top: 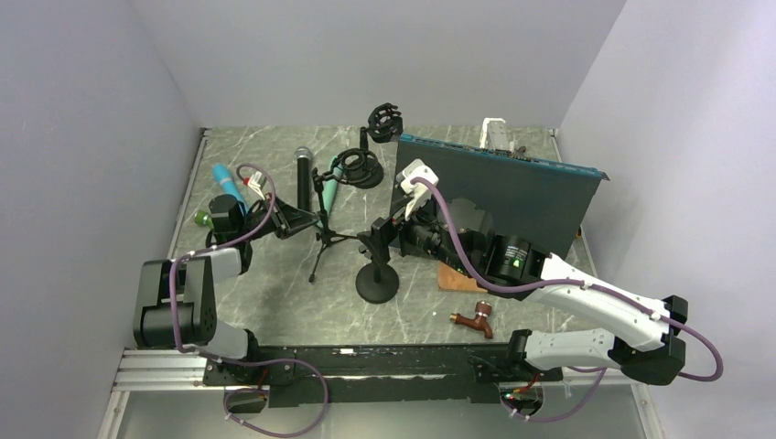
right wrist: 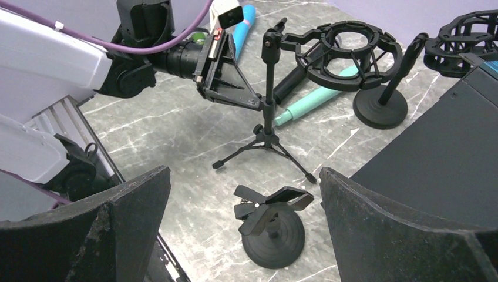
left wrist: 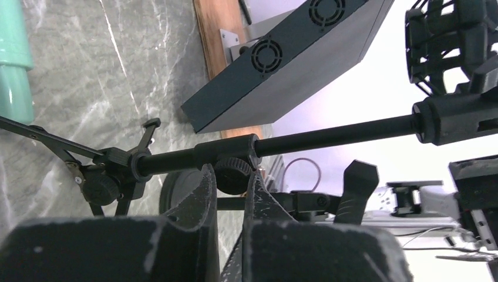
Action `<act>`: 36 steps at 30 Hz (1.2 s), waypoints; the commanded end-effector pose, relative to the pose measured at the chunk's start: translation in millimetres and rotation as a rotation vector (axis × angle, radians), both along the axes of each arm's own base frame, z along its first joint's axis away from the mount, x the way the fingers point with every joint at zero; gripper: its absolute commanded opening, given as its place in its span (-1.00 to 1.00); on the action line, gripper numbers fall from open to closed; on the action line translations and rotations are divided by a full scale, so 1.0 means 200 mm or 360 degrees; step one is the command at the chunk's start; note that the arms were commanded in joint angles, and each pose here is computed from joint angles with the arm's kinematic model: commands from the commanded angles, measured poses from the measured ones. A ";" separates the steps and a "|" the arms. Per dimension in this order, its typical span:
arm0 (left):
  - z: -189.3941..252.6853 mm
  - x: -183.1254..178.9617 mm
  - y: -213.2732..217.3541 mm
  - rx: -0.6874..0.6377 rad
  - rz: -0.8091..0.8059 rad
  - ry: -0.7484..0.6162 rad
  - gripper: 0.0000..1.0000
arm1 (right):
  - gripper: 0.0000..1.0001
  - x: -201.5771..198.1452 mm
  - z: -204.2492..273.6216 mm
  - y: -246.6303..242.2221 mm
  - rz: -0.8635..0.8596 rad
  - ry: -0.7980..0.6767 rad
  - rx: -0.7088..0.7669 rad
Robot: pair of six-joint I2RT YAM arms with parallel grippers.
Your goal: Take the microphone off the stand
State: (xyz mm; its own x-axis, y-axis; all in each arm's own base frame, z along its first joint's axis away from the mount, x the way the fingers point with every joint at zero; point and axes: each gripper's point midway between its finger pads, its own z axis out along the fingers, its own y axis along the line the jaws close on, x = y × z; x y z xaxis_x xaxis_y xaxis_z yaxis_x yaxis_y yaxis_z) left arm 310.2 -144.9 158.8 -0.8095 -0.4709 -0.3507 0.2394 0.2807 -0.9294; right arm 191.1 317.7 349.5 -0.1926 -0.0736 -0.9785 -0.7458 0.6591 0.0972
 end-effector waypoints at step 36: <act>-0.06 -0.05 0.06 -0.0481 0.0582 0.1143 -0.18 | 1.00 0.02 0.14 -0.04 -0.0039 -0.0067 0.0111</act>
